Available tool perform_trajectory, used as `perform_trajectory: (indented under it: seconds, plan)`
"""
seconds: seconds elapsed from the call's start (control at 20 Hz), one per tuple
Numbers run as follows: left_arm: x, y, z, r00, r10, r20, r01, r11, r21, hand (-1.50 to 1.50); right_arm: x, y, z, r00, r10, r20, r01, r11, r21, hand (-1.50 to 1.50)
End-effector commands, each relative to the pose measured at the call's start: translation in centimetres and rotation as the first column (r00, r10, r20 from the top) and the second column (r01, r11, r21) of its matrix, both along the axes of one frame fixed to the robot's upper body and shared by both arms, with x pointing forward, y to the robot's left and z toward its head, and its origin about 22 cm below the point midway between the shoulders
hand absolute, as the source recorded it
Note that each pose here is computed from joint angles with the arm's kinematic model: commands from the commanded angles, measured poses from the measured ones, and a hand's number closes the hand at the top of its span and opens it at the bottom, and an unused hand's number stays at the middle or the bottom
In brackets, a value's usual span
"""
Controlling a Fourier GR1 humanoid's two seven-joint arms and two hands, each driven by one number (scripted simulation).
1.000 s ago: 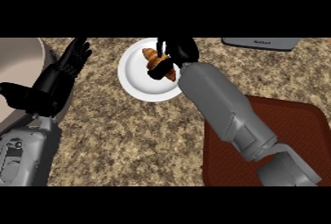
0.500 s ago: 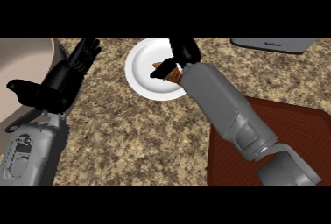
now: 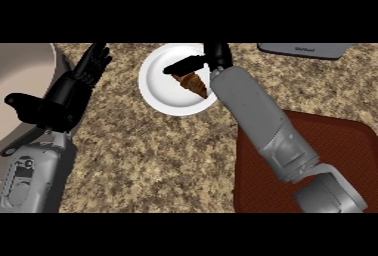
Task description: Pick the croissant from the tray and place it in the plate
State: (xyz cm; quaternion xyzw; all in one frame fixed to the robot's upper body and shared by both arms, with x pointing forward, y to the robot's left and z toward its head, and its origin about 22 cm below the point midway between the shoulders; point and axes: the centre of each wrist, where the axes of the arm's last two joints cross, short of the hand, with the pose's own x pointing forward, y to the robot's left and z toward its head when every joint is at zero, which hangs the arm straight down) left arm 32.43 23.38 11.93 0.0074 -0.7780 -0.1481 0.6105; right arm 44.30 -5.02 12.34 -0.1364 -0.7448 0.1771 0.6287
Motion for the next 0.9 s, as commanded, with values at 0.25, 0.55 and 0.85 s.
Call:
perform_trajectory:
  seconds: [0.25,0.55,0.85]
  plan:
    - [-1.1,3.5,-1.0,0.998,0.066,-0.020,-0.066,0.998,0.001,0.00,0.8,-3.4,-1.7,0.999,-0.036,0.000,0.035,0.979,0.200,-1.50]
    - [-1.7,2.5,-0.9,0.996,0.090,-0.014,-0.090,0.996,-0.019,0.00,1.6,-8.6,-3.0,0.999,-0.027,0.021,0.021,0.974,0.225,-1.50]
    - [-1.0,4.2,-1.0,0.992,0.122,-0.030,-0.122,0.993,0.003,0.00,1.0,-13.9,-5.6,0.999,0.028,0.029,-0.033,0.986,0.163,-1.50]
